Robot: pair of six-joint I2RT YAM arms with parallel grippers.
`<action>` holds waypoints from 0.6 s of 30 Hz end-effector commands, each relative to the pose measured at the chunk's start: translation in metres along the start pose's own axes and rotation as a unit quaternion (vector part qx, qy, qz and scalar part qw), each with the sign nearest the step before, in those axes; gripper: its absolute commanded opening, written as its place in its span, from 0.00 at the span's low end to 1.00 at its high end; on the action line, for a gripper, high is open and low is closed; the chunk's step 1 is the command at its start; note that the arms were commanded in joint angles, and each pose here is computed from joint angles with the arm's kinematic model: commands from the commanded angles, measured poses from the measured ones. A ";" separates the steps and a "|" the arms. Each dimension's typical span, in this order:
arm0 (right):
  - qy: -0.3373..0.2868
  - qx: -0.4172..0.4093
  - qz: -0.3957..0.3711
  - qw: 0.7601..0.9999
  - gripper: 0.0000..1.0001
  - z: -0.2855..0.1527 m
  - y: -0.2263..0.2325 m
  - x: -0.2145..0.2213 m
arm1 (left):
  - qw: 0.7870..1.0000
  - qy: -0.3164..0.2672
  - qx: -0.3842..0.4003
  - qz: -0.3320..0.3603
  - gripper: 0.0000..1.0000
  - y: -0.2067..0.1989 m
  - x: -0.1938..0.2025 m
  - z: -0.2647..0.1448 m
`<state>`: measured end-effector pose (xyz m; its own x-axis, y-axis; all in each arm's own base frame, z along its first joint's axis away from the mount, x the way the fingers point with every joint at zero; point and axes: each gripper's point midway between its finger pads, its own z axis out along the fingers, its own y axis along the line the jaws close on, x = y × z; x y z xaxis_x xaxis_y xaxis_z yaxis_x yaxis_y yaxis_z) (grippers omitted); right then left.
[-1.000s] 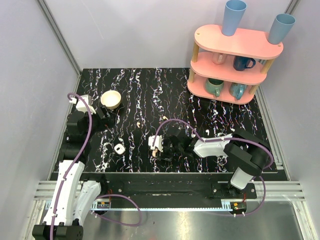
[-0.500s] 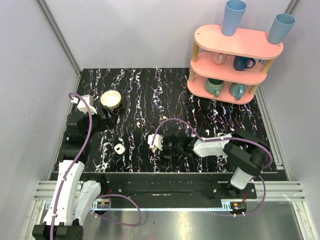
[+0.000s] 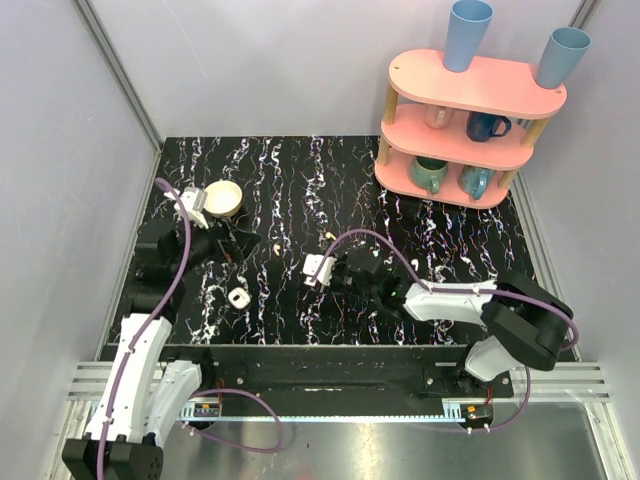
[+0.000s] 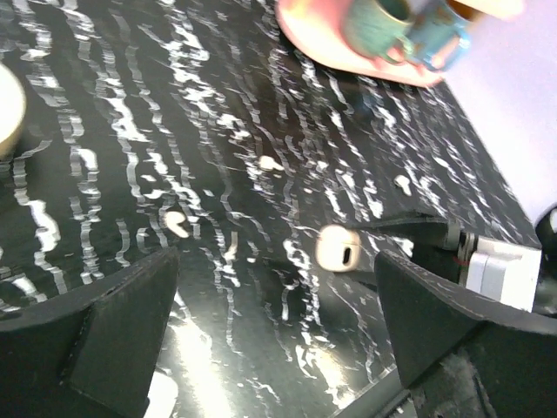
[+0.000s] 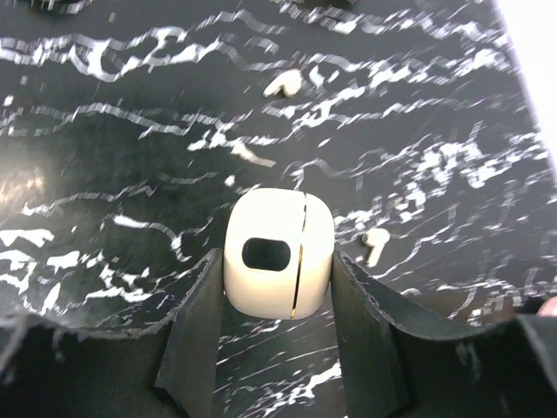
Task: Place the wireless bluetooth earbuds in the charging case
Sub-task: Pass from the right arm to the left
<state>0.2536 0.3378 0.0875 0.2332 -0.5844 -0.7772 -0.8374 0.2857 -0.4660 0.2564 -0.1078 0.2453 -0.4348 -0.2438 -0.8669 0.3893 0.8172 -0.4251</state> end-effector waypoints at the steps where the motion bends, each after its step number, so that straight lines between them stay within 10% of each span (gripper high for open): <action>1: -0.088 0.082 -0.043 0.992 0.27 -0.020 -0.039 -0.063 | 0.991 0.019 0.131 -0.007 0.99 -0.044 0.003 0.006; 18: -0.178 0.079 -0.061 0.979 0.29 -0.058 -0.041 -0.133 | 0.960 0.086 0.262 -0.046 0.98 -0.088 0.023 0.012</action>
<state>0.2351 0.3502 0.2009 0.4654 -0.4045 -0.7873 -0.7239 0.3378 -0.6015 0.2292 -0.1798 0.2427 -0.6272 -0.1734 -0.7593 0.6077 0.5007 -0.6164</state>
